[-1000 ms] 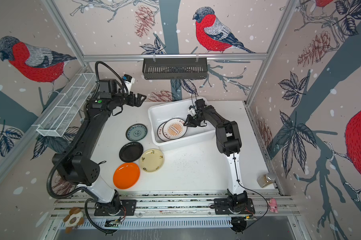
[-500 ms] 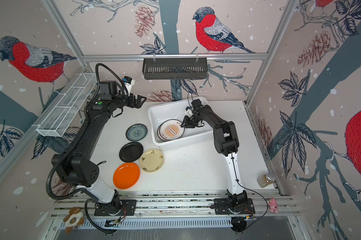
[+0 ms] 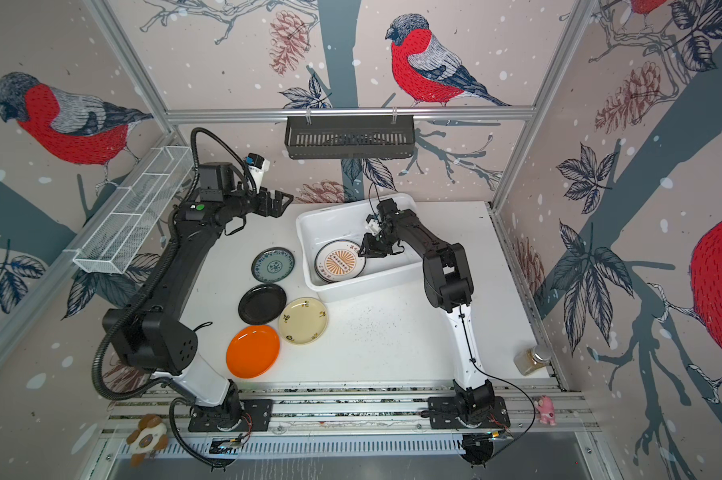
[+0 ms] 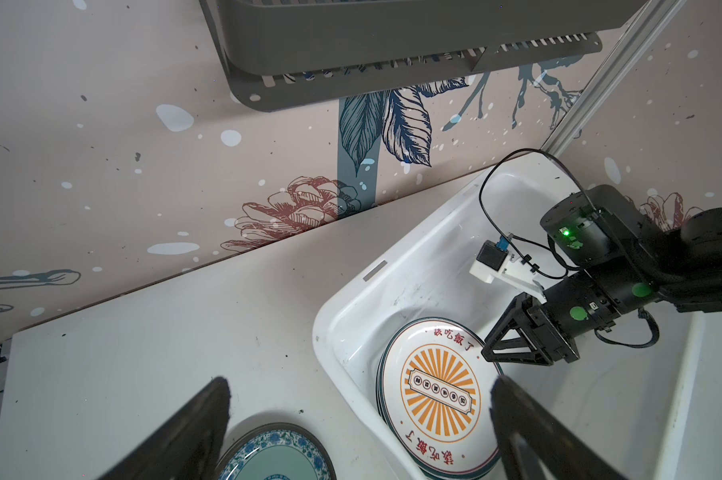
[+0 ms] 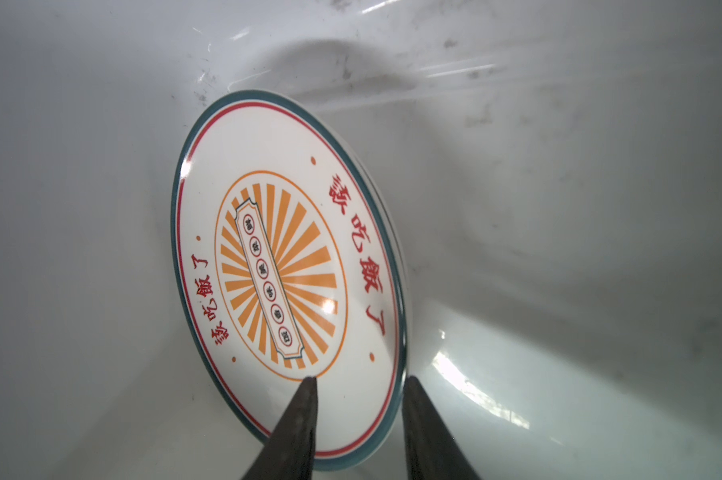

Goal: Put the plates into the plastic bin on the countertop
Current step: 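Open the right gripper and release the plate flat onto the stack, then raise the right gripper from the bin while left gripper grips floral plate rim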

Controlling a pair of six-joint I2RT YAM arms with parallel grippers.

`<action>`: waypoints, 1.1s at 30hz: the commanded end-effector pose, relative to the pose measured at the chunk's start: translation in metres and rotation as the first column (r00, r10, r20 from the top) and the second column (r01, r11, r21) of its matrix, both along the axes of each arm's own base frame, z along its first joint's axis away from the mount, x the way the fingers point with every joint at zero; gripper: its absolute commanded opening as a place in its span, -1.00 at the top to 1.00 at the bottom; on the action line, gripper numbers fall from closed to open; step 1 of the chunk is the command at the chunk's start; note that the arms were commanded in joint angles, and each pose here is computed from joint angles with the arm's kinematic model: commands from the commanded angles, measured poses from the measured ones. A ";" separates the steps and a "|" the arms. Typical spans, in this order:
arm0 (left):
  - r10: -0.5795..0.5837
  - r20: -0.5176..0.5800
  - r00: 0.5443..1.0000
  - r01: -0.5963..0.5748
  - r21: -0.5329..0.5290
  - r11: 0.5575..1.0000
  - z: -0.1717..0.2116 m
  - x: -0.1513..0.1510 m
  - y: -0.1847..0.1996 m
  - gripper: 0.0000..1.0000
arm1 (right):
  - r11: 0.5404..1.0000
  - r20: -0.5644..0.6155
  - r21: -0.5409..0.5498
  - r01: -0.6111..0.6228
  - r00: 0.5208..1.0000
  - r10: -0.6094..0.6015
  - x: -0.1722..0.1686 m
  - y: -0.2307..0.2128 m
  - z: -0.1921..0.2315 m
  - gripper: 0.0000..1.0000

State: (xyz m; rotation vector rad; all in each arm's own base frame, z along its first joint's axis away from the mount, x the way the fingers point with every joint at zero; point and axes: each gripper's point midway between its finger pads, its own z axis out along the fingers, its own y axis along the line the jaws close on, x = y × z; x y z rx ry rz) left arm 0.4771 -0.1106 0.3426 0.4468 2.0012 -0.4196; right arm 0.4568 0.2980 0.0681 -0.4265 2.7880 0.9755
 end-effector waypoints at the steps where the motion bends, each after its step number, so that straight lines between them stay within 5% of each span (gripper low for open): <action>1: -0.007 0.029 1.000 0.007 -0.014 1.000 0.008 0.000 -0.001 -0.93 | 1.000 -0.001 -0.018 -0.010 1.000 0.010 -0.002 -0.001 -0.001 0.26; 15: 0.005 0.031 1.000 -0.004 -0.024 1.000 0.008 0.002 0.002 -0.93 | 0.999 0.069 -0.032 0.035 0.997 -0.033 0.015 -0.008 0.020 0.25; 26: 0.050 0.008 0.999 -0.050 -0.015 0.999 -0.001 0.006 0.013 -0.94 | 0.983 0.286 0.078 0.164 0.941 -0.180 0.060 -0.029 0.118 0.23; 33: 0.177 -0.110 0.978 -0.181 -0.021 0.983 -0.032 0.015 0.038 -0.92 | 0.963 0.364 0.167 0.212 0.894 -0.260 0.068 -0.052 0.176 0.25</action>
